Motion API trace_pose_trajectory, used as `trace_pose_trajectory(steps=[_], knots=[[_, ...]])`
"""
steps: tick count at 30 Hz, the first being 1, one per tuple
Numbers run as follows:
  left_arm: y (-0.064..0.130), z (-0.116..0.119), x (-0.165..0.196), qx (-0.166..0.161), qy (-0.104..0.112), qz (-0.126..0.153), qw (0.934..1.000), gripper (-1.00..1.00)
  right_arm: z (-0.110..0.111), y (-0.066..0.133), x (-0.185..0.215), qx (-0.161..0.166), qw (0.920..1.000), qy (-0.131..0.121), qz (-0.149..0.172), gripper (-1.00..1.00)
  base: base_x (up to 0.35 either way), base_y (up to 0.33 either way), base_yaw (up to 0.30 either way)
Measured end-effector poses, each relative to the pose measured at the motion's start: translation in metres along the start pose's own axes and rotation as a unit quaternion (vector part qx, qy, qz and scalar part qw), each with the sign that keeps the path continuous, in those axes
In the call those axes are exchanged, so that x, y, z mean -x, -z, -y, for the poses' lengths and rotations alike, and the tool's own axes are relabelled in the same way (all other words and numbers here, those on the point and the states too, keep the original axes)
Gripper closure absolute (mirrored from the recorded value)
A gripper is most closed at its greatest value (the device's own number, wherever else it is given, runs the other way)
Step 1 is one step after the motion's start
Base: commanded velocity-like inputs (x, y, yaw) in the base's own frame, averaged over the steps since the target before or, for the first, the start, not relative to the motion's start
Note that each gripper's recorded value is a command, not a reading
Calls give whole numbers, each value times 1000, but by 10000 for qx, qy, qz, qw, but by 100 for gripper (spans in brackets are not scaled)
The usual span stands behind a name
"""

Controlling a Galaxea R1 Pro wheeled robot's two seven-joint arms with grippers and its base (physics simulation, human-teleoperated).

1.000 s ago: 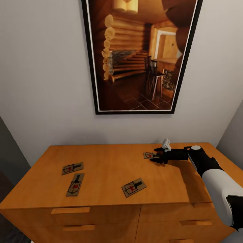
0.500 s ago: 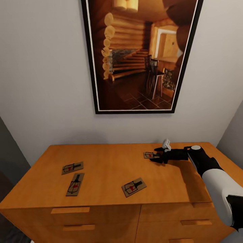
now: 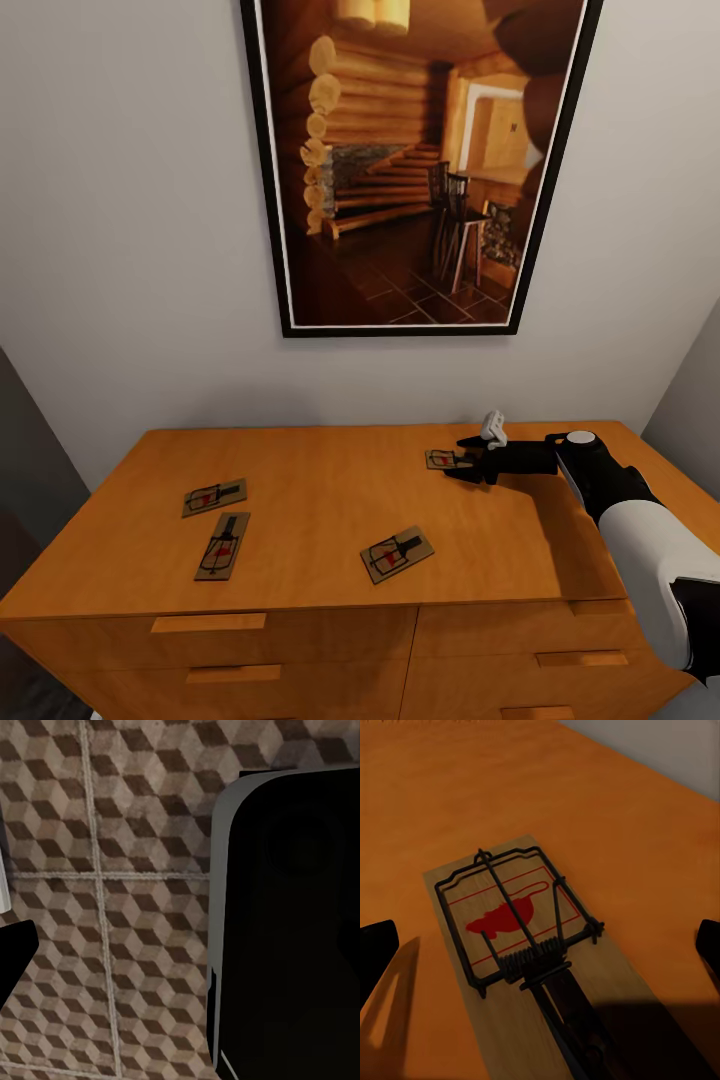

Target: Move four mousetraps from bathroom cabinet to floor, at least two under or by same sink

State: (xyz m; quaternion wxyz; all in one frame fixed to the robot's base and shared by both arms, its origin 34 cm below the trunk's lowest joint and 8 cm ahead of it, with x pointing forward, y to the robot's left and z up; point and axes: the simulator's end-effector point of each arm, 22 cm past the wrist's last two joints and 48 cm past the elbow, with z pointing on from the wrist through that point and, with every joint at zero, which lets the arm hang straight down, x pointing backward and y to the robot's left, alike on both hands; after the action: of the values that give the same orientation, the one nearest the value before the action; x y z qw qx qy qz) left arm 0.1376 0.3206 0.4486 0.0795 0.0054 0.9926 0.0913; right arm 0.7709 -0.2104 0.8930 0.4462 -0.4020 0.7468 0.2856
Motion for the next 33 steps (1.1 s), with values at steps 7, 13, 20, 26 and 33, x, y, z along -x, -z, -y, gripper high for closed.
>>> trace_pose_trajectory(steps=[7, 13, 20, 26, 33], knots=[[0, 0, 0, 1, 0, -2, 10000, -100, 0, 0, 0, -1, 10000, -3, 3, -100, 0, 0, 0], [0, 0, 0, 0, 0, -1, 10000, -100, 0, 0, 0, 0, 10000, -2, 2, -100, 0, 0, 0], [0, 0, 0, -2, 0, 0, 10000, -100, 0, 0, 0, 0, 10000, -1, 2, -100, 0, 0, 0], [0, 0, 0, -1, 0, 0, 10000, -100, 0, 0, 0, 3, 10000, 10, 3, 100, 0, 0, 0], [0, 0, 0, -1, 0, 0, 10000, -100, -1, 0, 1, 19, 10000, 35, 16, 100, 0, 0, 0]])
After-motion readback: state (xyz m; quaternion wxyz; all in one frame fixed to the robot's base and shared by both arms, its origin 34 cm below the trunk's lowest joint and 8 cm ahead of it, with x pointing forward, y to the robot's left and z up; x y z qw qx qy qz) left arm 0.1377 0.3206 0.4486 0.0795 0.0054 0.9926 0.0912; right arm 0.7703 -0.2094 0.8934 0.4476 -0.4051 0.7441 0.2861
